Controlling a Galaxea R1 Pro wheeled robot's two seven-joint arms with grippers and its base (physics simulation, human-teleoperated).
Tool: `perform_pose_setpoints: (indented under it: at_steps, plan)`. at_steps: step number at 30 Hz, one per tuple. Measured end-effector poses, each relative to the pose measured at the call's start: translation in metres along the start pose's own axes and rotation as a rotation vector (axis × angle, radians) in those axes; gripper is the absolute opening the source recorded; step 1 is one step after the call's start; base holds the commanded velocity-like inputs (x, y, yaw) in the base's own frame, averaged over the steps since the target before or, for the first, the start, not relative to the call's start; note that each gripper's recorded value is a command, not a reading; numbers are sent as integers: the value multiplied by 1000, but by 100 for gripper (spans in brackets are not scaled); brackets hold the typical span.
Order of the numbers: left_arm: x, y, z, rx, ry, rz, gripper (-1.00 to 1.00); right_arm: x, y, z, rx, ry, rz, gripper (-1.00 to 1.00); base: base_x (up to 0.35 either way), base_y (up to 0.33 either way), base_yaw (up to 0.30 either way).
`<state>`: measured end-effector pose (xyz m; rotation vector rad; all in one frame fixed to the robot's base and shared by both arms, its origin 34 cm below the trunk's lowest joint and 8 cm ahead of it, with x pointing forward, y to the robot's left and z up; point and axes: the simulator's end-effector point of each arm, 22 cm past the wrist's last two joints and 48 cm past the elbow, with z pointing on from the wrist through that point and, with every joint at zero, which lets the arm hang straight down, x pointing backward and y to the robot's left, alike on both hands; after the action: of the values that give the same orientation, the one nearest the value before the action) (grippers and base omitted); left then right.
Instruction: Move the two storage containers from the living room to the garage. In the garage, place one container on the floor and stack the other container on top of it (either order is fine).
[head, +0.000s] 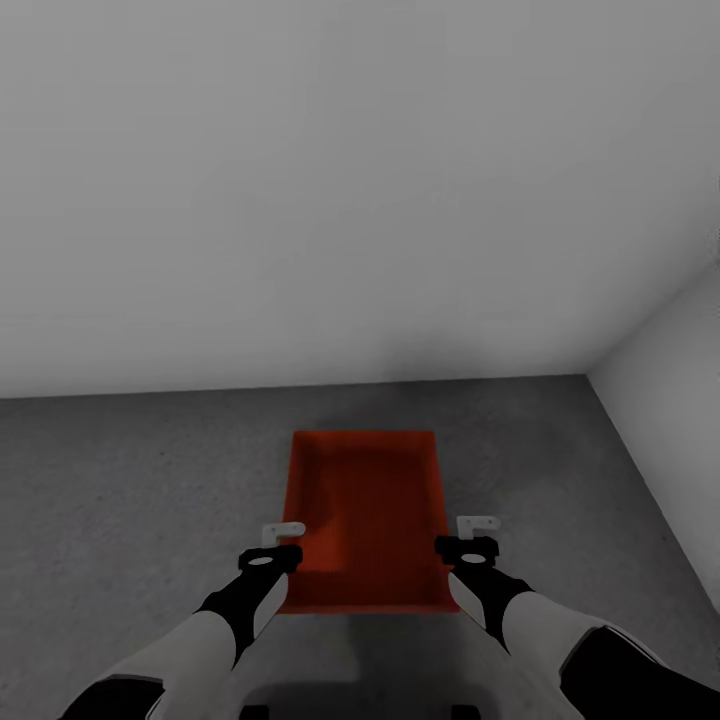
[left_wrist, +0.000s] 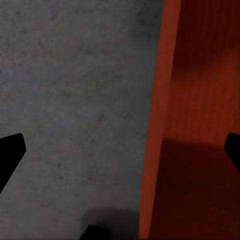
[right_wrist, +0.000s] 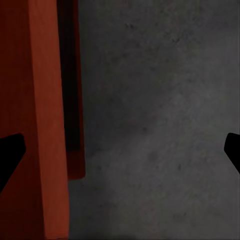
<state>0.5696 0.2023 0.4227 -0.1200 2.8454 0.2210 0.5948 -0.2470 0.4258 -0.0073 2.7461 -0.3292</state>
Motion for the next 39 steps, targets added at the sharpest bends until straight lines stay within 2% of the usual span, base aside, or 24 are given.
perform_pose_setpoints:
  at_steps: [39]
  plan:
    - [-15, 9, -56, 0, 1, -1, 100, -19, -12, -54, -2, 2, -1, 100, 0, 0, 0]
